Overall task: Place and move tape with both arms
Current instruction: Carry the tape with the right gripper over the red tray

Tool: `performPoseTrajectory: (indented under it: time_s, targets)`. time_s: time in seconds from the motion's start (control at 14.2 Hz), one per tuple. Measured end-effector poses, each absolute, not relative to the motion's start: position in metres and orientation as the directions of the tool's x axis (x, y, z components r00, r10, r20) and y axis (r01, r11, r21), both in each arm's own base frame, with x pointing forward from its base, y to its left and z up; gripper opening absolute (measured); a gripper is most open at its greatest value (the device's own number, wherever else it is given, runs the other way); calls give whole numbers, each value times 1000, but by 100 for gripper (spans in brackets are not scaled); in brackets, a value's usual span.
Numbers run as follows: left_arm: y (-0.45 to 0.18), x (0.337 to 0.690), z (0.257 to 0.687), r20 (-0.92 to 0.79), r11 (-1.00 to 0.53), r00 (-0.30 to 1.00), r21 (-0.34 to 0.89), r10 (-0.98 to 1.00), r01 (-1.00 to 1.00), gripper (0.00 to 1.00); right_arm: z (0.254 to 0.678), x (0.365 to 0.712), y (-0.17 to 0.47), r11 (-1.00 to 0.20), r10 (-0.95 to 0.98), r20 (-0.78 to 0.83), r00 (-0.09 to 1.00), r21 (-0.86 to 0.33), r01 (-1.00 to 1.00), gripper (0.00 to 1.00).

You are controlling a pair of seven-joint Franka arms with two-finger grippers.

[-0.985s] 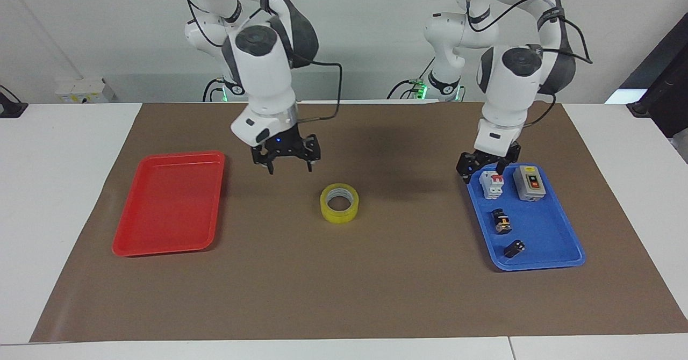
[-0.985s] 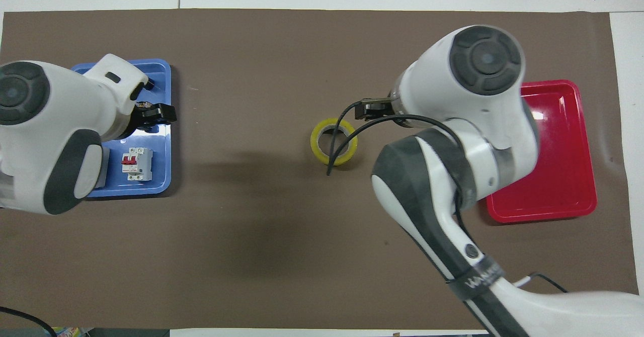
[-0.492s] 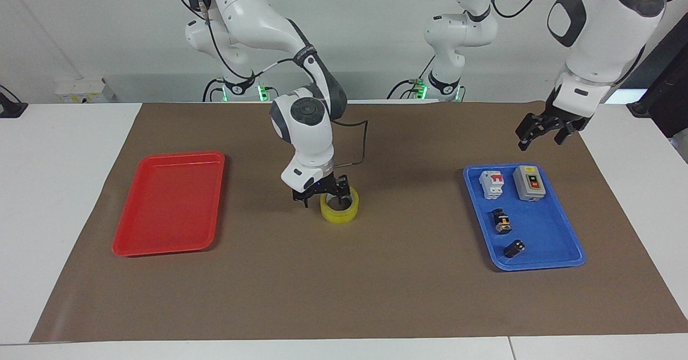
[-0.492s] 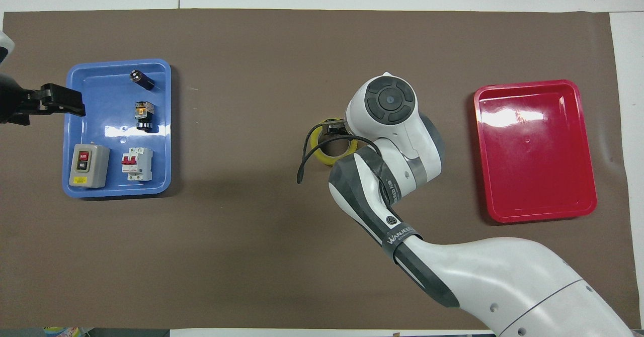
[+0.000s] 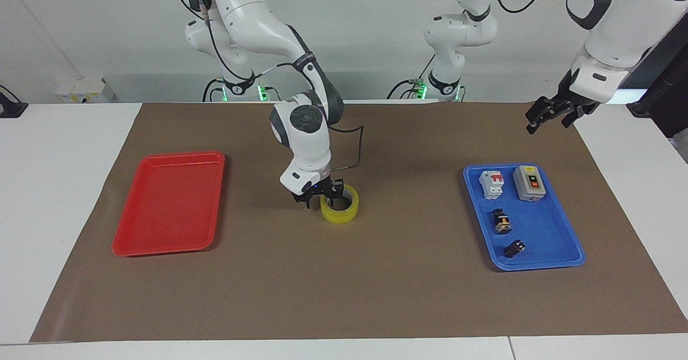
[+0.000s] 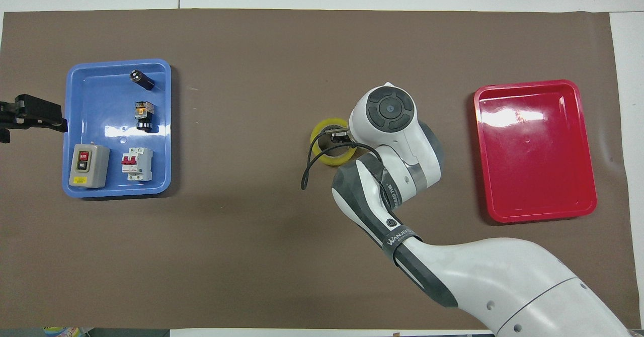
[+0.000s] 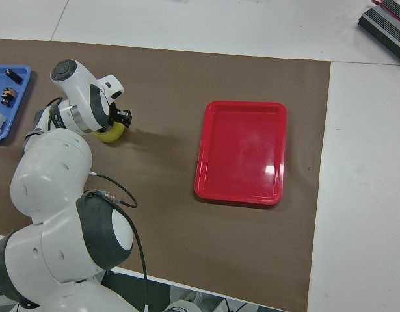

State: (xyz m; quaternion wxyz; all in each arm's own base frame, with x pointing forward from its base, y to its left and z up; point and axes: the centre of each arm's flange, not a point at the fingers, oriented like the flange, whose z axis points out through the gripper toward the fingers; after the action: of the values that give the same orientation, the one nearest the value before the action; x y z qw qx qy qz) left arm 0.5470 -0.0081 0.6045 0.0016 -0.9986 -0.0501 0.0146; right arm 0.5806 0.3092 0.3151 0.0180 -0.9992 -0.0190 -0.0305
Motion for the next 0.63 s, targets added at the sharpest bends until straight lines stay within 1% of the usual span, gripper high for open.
performPoseTrajectory:
  time_s: [0.14,0.21,0.28,0.42,0.49,0.63]
  targets:
    - [-8,544,604,-32,-995,995,-4,99,99,100,318,579,309,-999,38,55,998,-31,40,30]
    - [-8,544,604,-31,-995,995,-4,99,99,100,320,579,309,-999,39,40,998,-23,40,21]
    - [-9,544,605,-31,-995,995,-4,98,98,100,326,580,307,-999,36,18,999,-11,37,21]
    - [-9,544,605,-31,-995,995,-3,96,96,100,354,594,294,-1000,17,-12,1000,23,17,21]
    - [-10,543,605,-31,-995,995,-3,95,95,100,373,606,276,-999,-5,-15,1000,38,-5,21]
    - [-11,543,605,-31,-996,995,-3,94,94,100,409,632,211,-999,-1,-17,1000,47,0,21]
